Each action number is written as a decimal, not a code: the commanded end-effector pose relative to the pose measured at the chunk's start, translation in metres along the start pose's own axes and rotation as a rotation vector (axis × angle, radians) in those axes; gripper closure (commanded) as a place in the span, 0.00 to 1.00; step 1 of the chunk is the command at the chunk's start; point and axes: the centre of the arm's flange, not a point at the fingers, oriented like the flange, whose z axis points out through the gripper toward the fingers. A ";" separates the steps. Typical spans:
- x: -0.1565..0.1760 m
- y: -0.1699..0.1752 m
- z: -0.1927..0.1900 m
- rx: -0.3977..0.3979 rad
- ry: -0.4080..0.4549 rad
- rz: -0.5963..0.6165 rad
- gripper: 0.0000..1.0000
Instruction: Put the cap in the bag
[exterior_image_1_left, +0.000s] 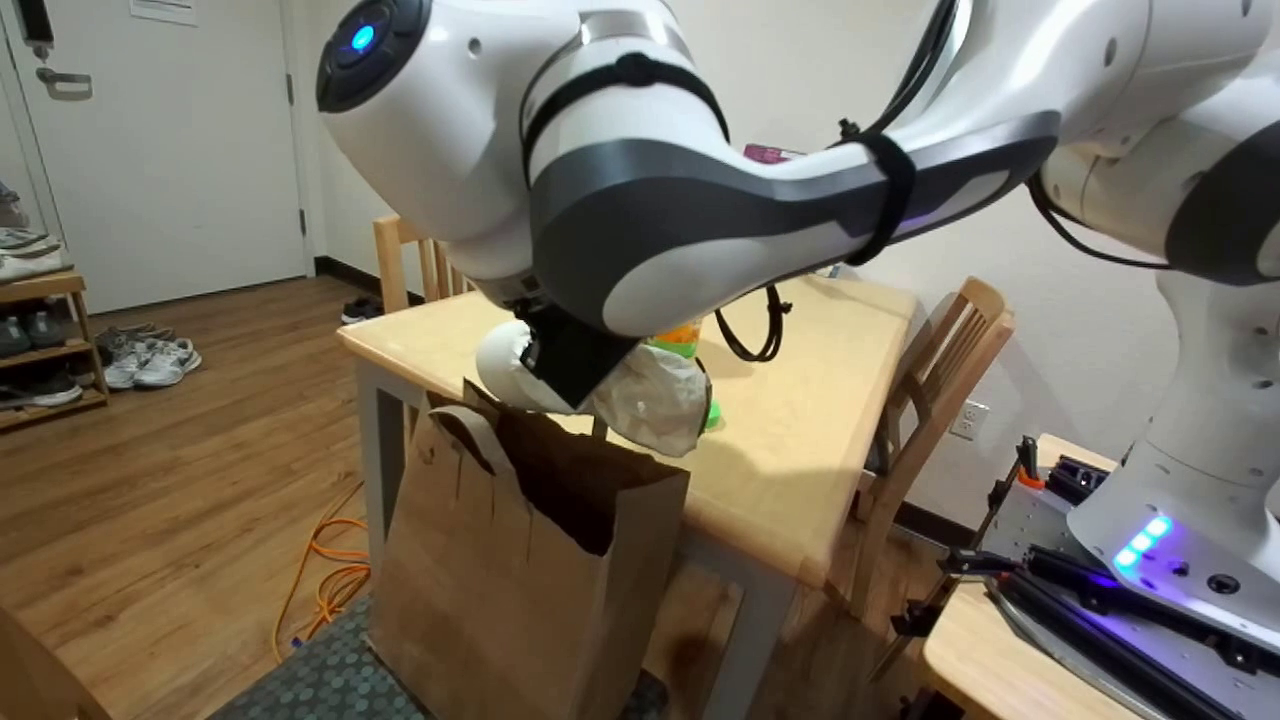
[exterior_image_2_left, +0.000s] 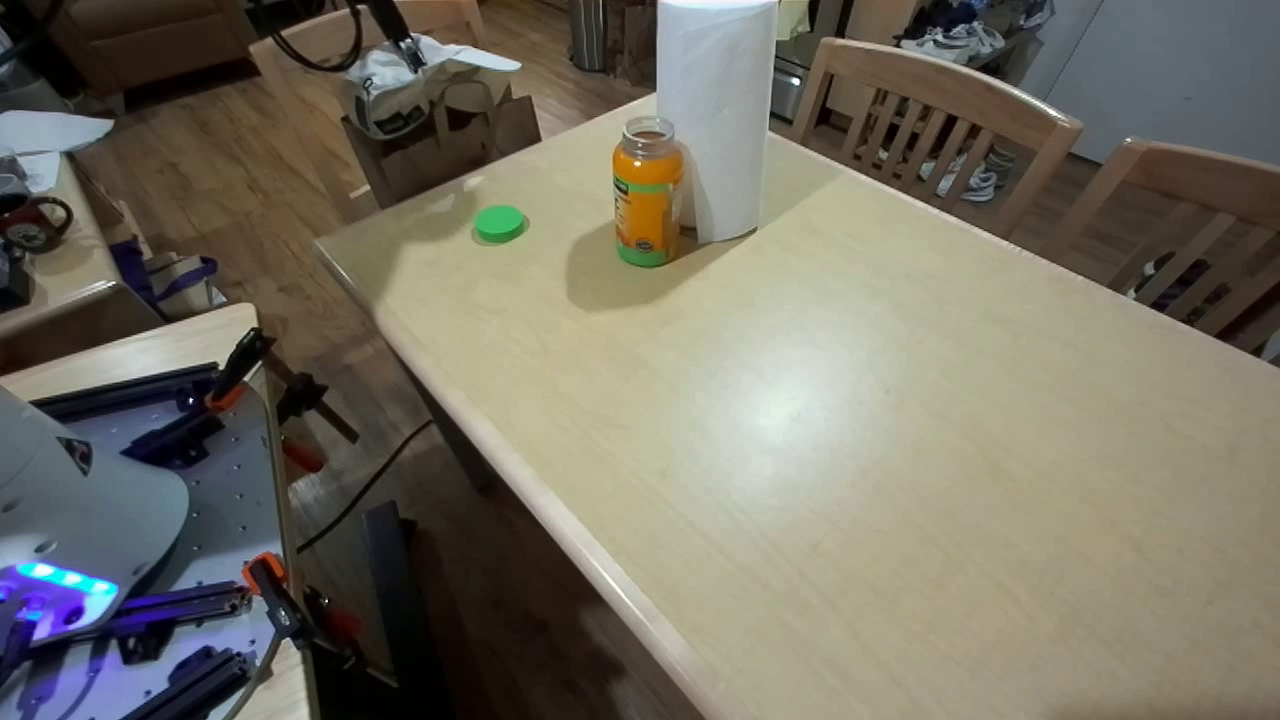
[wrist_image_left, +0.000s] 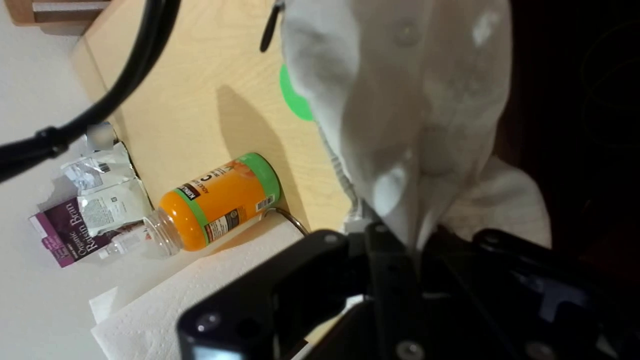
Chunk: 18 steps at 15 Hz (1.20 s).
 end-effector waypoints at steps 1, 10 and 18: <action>-0.008 -0.005 -0.014 0.009 -0.019 0.017 0.95; -0.030 -0.011 -0.033 0.026 0.007 0.025 0.95; -0.023 -0.020 -0.016 0.027 -0.047 0.013 0.96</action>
